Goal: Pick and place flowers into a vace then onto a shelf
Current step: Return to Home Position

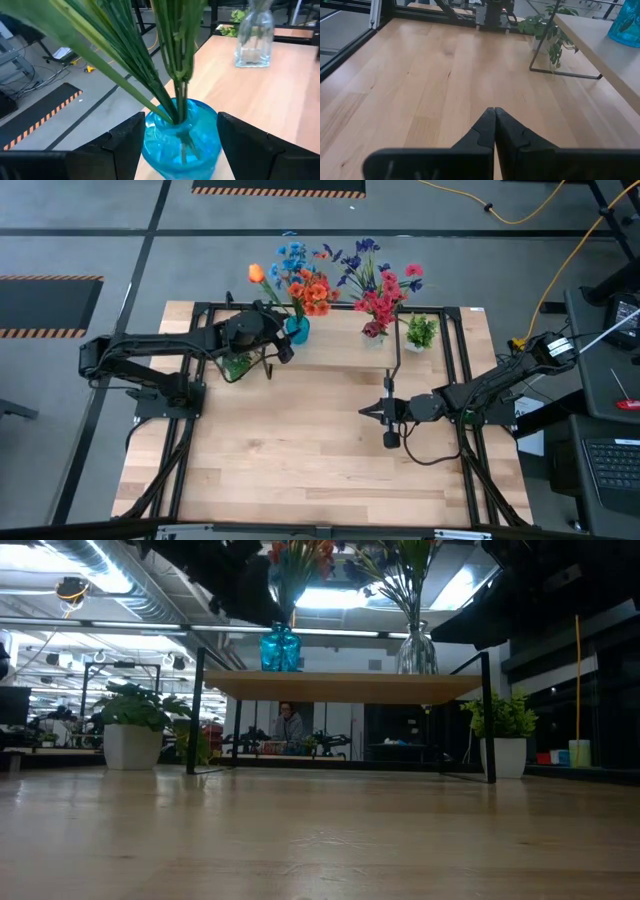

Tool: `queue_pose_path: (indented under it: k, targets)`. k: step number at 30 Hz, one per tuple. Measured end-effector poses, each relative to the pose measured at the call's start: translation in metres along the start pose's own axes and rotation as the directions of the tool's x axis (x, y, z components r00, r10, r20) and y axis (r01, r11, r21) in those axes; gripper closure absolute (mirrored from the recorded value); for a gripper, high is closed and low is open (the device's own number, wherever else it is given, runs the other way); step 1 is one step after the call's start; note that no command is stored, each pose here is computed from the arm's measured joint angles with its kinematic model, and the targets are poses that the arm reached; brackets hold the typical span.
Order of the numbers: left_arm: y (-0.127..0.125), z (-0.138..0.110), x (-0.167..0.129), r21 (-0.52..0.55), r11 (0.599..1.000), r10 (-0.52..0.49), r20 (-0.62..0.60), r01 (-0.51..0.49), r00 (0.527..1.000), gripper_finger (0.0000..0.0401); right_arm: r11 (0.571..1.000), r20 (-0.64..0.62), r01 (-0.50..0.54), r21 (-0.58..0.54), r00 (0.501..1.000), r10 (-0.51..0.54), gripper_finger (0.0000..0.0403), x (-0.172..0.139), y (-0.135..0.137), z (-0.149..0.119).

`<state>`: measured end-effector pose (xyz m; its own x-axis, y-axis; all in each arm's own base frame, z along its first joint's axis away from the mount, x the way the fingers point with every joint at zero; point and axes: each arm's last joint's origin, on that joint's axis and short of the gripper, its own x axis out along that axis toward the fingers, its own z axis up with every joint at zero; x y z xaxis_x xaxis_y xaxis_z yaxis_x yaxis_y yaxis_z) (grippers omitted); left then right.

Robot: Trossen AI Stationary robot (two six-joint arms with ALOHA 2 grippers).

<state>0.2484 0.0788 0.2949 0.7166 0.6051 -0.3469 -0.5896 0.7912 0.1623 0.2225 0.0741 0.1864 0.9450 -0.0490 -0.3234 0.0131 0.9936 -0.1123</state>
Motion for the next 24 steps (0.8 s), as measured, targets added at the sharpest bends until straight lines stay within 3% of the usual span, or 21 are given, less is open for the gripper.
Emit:
queue_pose_path:
  k: [6, 10, 18, 24]
  targets:
    - [-0.004, 0.0, -0.027, 0.048, 0.997, -0.051, -0.032, 0.053, 0.998, 0.0164, 1.0, 0.003, 0.0, 0.001, 1.0, 0.0, 0.0395, 0.0, 0.0, 0.0]
    - [-0.007, 0.004, -0.052, 0.071, 0.996, -0.051, 0.006, 0.051, 0.999, 0.0186, 1.0, 0.017, -0.001, 0.004, 1.0, 0.001, 0.0395, 0.0, 0.0, 0.003]
    - [-0.014, 0.005, -0.101, 0.087, 0.974, -0.216, 0.065, 0.21, 0.974, 0.0285, 0.999, 0.064, 0.008, 0.053, 0.998, -0.012, 0.0396, -0.017, -0.009, 0.04]
    - [-0.043, -0.037, -0.111, 0.158, 0.915, -0.383, 0.053, 0.371, 0.922, 0.0371, 0.999, 0.067, 0.04, 0.035, 0.997, -0.042, 0.04, -0.049, -0.029, 0.062]
